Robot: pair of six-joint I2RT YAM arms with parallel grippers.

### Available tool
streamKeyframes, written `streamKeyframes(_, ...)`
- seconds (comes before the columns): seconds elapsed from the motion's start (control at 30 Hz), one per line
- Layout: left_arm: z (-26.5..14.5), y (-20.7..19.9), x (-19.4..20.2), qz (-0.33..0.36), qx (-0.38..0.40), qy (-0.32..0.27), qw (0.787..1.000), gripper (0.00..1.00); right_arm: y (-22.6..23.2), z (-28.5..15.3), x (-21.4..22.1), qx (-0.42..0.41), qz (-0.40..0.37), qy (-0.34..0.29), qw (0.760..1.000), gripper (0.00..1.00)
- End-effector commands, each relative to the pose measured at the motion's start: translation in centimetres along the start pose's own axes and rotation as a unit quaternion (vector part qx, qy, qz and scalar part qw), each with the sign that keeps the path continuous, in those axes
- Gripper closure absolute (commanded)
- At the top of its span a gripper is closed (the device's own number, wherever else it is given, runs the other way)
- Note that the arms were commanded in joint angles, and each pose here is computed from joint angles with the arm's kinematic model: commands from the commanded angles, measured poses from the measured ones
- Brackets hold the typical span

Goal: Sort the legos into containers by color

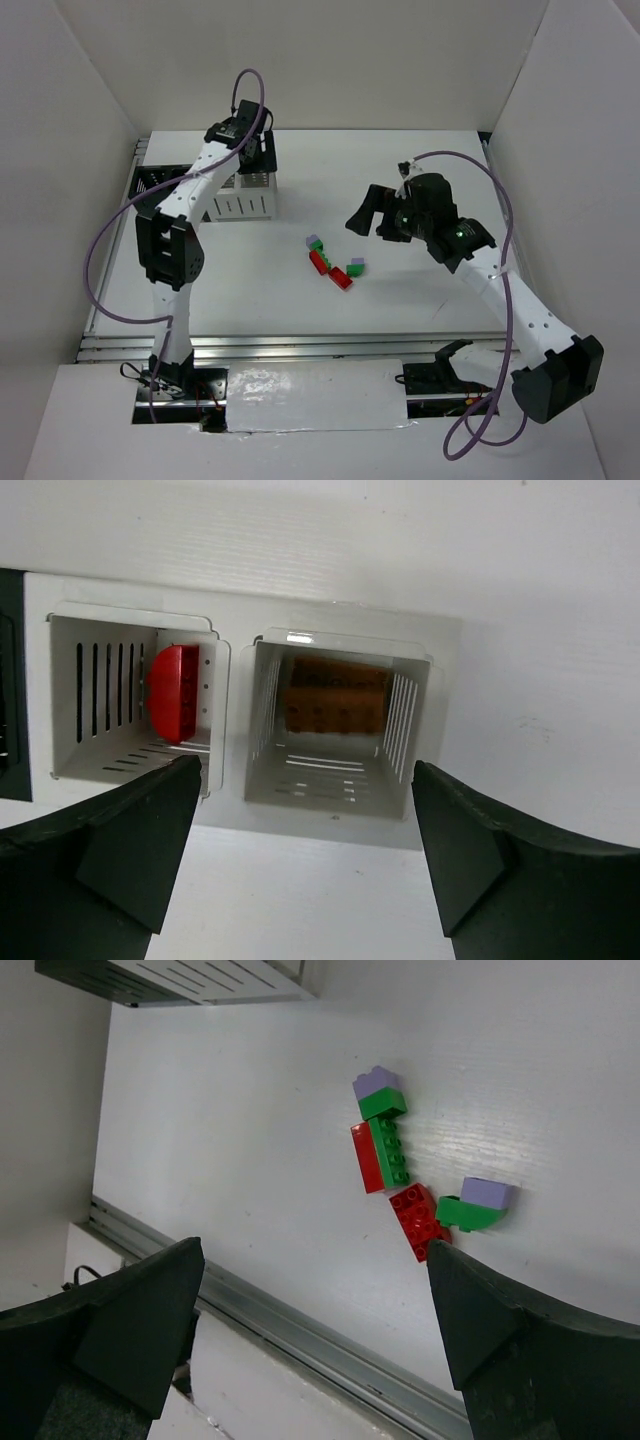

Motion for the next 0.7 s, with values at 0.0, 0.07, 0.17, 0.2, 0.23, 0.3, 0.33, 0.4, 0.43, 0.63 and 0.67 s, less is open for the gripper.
streamKeyframes(0.0, -4.9, -0.3, -3.6, -0.016, 0.041, -0.053, 0.998, 0.00, 0.2, 1.0, 0.3, -0.015, -0.015, 0.015, 1.000, 0.00)
streamKeyframes(0.07, -6.9, -0.2, -4.1, -0.021, 0.055, -0.064, 0.996, 0.00, -0.6, 2.3, 2.4, 0.008, -0.039, 0.058, 0.998, 0.00)
streamKeyframes(0.17, -9.3, 0.5, -3.4, -0.021, 0.069, -0.061, 0.996, 0.01, -1.3, 3.9, 6.0, 0.049, -0.096, 0.125, 0.986, 0.07)
streamKeyframes(0.2, -9.8, 0.6, -3.0, -0.020, 0.073, -0.059, 0.995, 0.01, -1.3, 4.2, 7.0, 0.052, -0.109, 0.141, 0.983, 0.13)
streamKeyframes(0.23, -9.5, 1.0, -1.3, -0.011, 0.076, -0.038, 0.996, 0.00, -1.1, 4.5, 8.0, 0.047, -0.127, 0.156, 0.979, 0.15)
streamKeyframes(0.3, -11.7, 1.4, -0.5, -0.007, 0.099, -0.039, 0.994, 0.00, -0.5, 5.4, 10.5, 0.031, -0.157, 0.190, 0.969, 0.20)
streamKeyframes(0.33, -11.2, 2.1, 1.5, 0.000, 0.093, -0.019, 0.995, 0.01, -0.3, 5.8, 11.0, 0.026, -0.166, 0.195, 0.966, 0.21)
streamKeyframes(0.4, -13.2, 3.0, 2.2, 0.001, 0.111, -0.027, 0.994, 0.00, -0.7, 6.7, 12.5, 0.037, -0.187, 0.213, 0.958, 0.21)
streamKeyframes(0.43, -12.8, 3.6, 4.1, 0.007, 0.109, -0.007, 0.994, 0.01, -1.0, 7.2, 12.9, 0.042, -0.193, 0.215, 0.956, 0.21)
streamKeyframes(0.63, -14.4, 5.9, 8.9, 0.021, 0.134, 0.009, 0.991, 0.00, -2.3, 10.0, 15.0, 0.041, -0.227, 0.251, 0.940, 0.23)
streamKeyframes(0.67, -14.4, 6.1, 9.6, 0.023, 0.136, 0.017, 0.990, 0.01, -2.3, 10.5, 14.7, 0.039, -0.236, 0.249, 0.939, 0.25)
Point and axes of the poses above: each gripper's point midway between its finger pads, its own z axis out along the fingers, its own y axis along the line the jaws close on, x = y × z, the point moved 1 cm from there along -z, back along the fingers, and after that the axes turned 8 degrees about -z, right-handed, at the moved point
